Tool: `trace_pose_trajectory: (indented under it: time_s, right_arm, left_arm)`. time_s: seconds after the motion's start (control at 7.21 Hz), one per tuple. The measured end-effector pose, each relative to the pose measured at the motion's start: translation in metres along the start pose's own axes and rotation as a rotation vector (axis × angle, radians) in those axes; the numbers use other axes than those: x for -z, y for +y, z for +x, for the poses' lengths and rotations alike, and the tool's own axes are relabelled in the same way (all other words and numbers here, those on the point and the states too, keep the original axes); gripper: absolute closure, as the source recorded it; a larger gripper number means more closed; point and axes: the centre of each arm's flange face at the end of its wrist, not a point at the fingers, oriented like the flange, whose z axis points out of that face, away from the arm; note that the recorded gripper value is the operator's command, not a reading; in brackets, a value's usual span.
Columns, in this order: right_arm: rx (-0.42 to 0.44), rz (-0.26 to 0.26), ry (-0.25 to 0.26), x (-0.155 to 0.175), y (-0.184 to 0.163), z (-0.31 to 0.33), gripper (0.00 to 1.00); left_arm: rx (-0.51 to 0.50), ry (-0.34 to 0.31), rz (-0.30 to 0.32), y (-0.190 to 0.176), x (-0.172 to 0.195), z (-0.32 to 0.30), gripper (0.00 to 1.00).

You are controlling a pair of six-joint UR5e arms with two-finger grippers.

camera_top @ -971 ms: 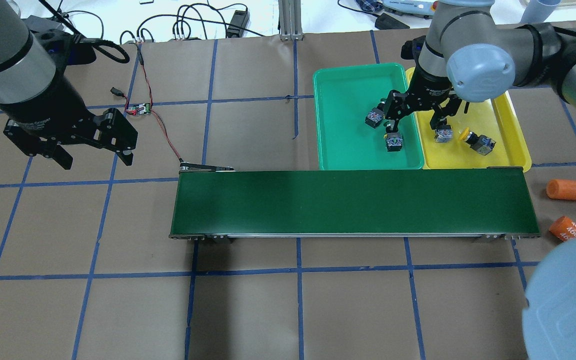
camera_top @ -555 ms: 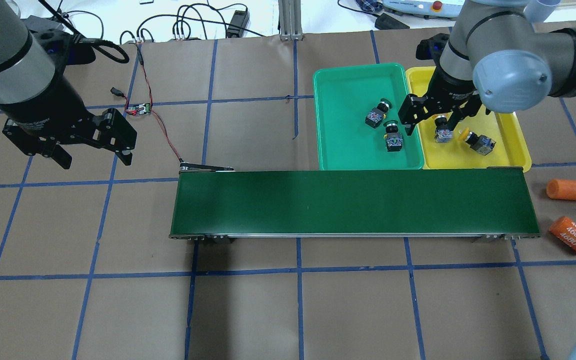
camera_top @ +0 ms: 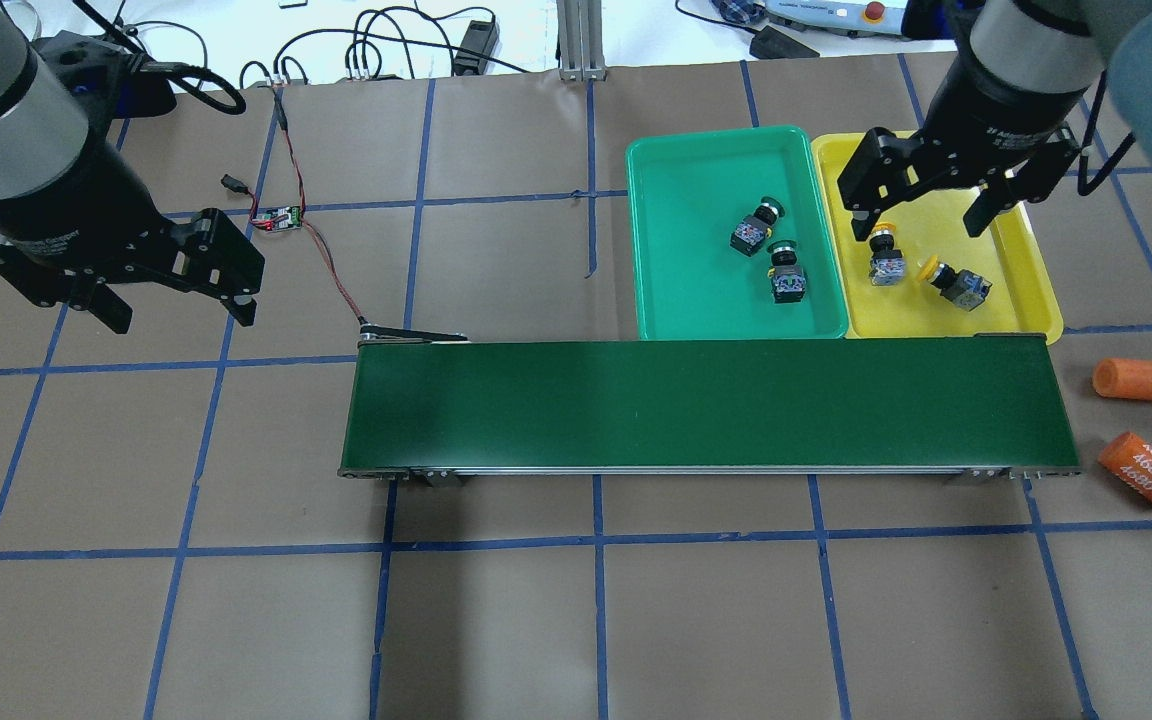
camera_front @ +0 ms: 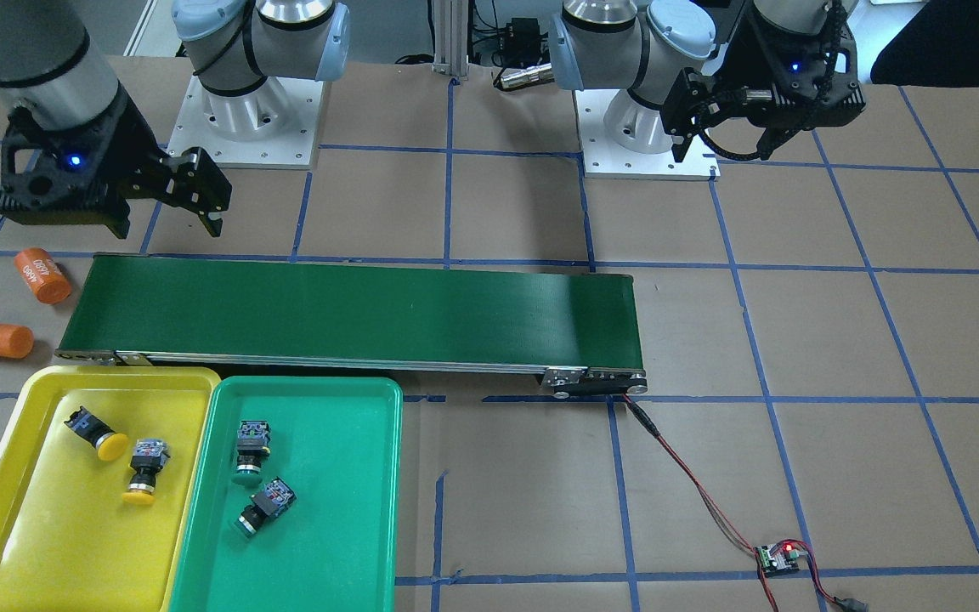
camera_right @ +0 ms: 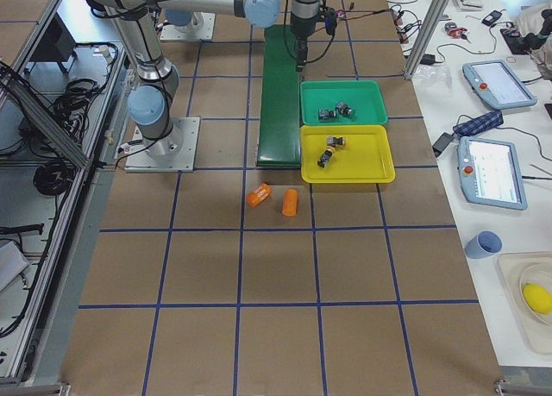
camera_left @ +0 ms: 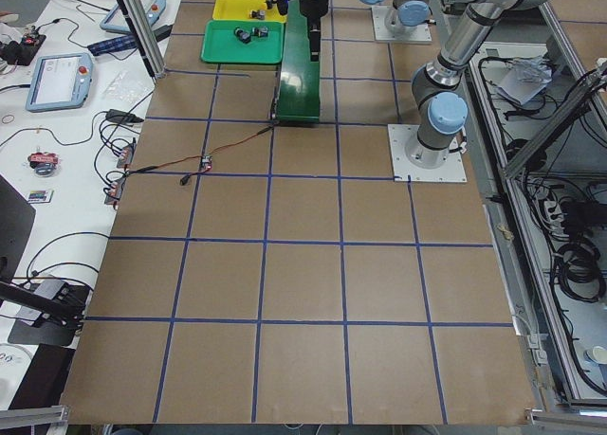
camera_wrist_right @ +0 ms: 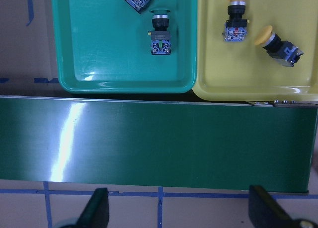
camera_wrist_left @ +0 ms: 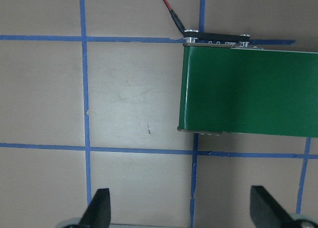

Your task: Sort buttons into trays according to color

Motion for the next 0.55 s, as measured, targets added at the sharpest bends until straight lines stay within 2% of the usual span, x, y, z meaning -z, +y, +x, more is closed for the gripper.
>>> trace_pose_trajectory:
  time_s: [0.28, 0.55]
  right_arm:
    - [-0.032, 0.041, -0.004, 0.045, 0.015, -0.014, 0.00]
    - [0.033, 0.080, -0.008, 0.069, 0.036, -0.018, 0.00]
  left_arm:
    - [0.001, 0.010, -0.010, -0.005, -0.004, 0.000, 0.00]
    - [0.000, 0.012, -0.007, -0.005, -0.003, 0.001, 0.00]
